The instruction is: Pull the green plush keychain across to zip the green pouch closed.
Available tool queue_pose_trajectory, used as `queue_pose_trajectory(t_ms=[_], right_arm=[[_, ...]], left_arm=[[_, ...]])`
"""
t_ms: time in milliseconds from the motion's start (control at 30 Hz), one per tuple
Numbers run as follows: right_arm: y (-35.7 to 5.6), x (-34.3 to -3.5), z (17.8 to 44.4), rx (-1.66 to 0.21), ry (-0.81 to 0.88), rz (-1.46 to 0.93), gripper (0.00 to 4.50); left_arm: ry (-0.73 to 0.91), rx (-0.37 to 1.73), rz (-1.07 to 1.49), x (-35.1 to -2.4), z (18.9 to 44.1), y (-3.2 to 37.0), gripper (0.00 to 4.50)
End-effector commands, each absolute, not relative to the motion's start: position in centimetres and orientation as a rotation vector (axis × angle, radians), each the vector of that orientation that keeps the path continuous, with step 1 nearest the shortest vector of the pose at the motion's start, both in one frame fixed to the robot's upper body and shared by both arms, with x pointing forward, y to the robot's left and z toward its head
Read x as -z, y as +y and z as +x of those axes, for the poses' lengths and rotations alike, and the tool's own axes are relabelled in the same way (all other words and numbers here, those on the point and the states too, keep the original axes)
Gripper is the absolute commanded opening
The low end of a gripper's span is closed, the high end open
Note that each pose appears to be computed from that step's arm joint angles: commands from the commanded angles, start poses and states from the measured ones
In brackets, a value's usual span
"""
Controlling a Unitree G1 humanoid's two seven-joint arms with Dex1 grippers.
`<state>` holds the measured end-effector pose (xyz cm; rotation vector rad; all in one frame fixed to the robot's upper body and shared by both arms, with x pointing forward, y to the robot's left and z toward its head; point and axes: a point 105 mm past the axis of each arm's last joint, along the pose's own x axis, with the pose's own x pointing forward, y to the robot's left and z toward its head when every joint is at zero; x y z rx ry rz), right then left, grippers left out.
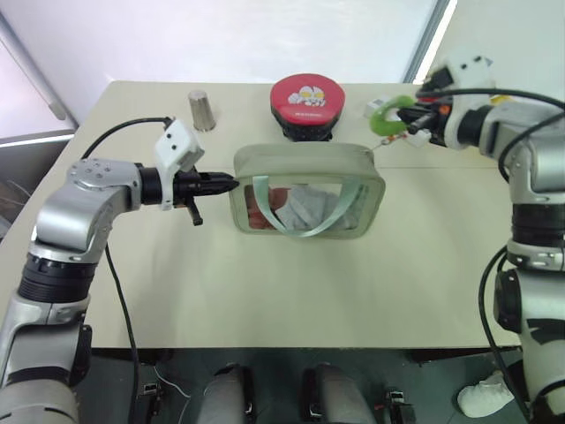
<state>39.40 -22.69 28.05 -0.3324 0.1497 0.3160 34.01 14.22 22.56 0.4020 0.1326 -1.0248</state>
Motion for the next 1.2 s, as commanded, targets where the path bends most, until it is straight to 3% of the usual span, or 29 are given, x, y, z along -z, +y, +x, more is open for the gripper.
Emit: queue_pose_trajectory(t_ms=[33, 233, 533, 667, 767, 867, 1067, 1100, 1200], right_arm=[[-24.6, -28.5, 38.8, -0.198, 0.104, -0.321, 0.04], [-25.1, -22.1, 38.7, -0.134, 0.212, -0.198, 0.04], [-21.7, -13.7, 37.4, -0.186, 0.356, -0.158, 0.04], [-21.0, -12.9, 37.2, -0.226, 0.366, -0.194, 0.04], [-21.2, -14.2, 37.4, -0.256, 0.328, -0.207, 0.04], [-21.4, -17.9, 37.4, -0.387, 0.247, -0.201, 1.09], [-23.2, -23.9, 35.7, -0.596, 0.218, -0.298, 4.17], [-23.5, -24.8, 35.2, -0.628, 0.222, -0.326, 4.49], [-23.3, -26.8, 33.0, -0.782, 0.240, -0.402, 4.49]], left_arm=[[0.129, 1.037, 0.414, -22.6, 33.9, 13.8, 0.00], [0.130, 1.046, 0.415, -22.5, 33.7, 13.6, 0.00], [0.132, 1.034, 0.419, -22.4, 33.2, 13.9, 0.00], [0.133, 1.030, 0.420, -22.4, 33.0, 14.0, 0.00], [0.128, 1.014, 0.422, -22.4, 33.1, 14.2, 0.00], [0.108, 0.986, 0.425, -22.7, 33.6, 14.5, 1.08], [0.093, 0.988, 0.357, -24.2, 33.7, 15.4, 4.09], [0.092, 0.989, 0.342, -24.6, 33.6, 15.7, 4.47], [0.091, 0.965, 0.332, -25.8, 33.1, 17.0, 4.47]])
